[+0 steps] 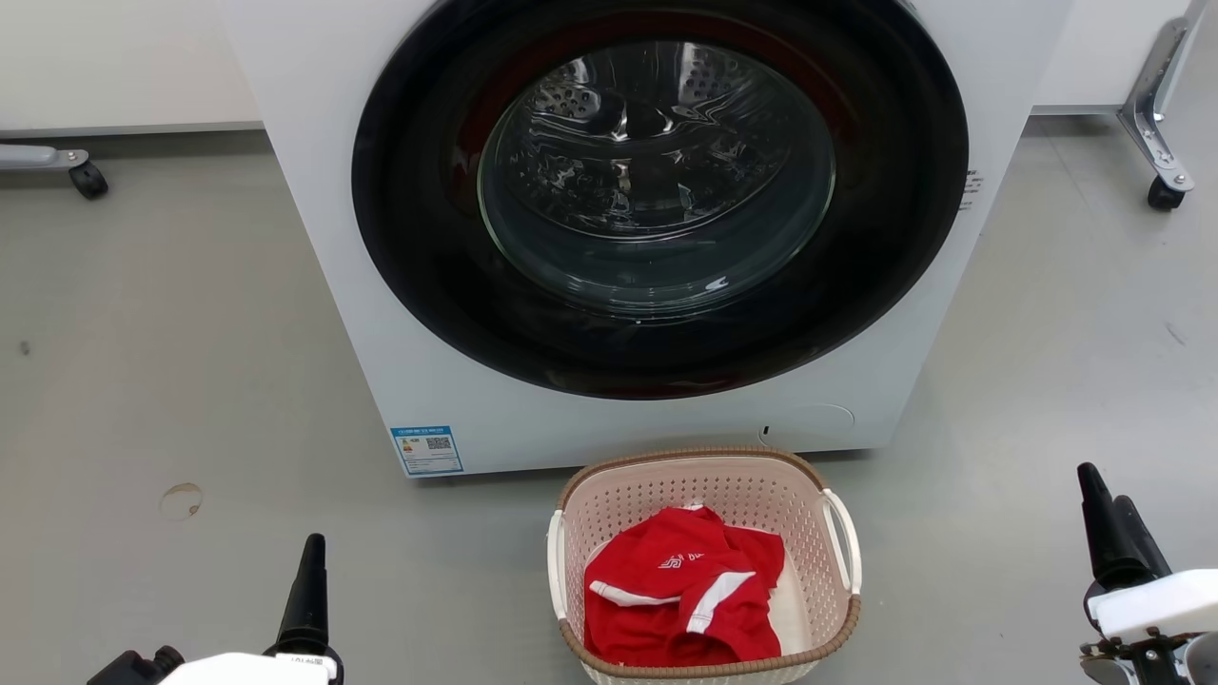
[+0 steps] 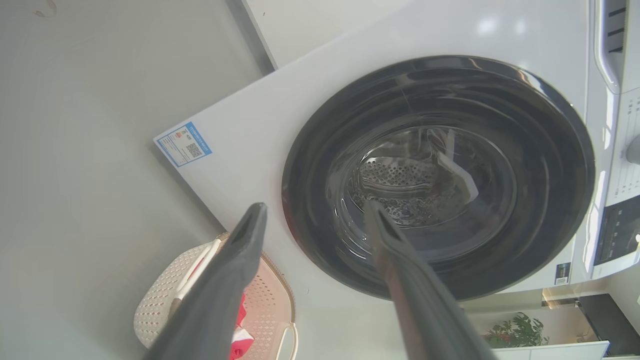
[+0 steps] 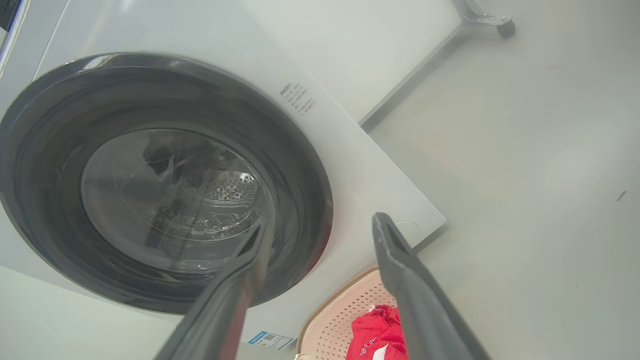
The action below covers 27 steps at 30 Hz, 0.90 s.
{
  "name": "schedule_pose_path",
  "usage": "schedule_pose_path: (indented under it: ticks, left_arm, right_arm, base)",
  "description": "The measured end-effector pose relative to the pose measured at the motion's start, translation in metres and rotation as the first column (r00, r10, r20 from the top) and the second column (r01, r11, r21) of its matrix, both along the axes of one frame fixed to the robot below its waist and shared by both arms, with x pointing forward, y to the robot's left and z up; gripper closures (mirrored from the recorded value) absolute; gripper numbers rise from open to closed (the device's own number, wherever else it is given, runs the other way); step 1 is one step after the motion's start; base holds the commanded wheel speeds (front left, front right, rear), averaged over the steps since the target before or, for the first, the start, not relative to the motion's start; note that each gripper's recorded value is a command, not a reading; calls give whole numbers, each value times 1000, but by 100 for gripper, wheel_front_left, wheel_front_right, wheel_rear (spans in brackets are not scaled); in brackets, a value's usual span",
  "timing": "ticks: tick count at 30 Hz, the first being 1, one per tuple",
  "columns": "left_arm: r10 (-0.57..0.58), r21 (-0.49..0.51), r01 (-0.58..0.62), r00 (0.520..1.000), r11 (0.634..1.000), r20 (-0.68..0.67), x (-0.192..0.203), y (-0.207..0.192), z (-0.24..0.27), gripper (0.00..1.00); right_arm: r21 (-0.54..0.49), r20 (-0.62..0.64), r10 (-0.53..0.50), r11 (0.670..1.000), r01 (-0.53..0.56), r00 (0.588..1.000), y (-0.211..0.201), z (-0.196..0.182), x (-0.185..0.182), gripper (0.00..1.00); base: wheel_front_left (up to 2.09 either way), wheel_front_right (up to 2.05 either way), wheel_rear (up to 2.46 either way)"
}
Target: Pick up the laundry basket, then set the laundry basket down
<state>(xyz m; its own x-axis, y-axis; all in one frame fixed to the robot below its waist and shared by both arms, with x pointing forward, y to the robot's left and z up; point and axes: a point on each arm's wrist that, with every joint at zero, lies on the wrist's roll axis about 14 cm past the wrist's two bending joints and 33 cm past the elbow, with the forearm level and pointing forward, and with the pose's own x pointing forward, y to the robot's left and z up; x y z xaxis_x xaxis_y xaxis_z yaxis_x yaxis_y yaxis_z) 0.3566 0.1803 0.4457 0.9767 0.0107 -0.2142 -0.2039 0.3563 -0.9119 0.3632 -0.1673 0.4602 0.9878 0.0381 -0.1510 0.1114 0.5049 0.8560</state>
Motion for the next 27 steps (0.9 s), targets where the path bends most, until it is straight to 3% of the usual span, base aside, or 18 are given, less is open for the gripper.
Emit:
schedule_pose_path:
  ticks: [13, 27]
  left_arm:
    - [-14, 159, 12, 1000, 987, 12, 1, 2, 4, 0]
    - [-37, 303, 30, 999, 952, 18, 2, 0, 6, 0]
  right_arm:
    - [-168, 33, 29, 986, -23, 999, 3, 7, 1, 0]
    - [-335, 47, 95, 939, -74, 994, 14, 8, 1, 0]
  base:
    - [0, 0, 0]
    - [0, 0, 0]
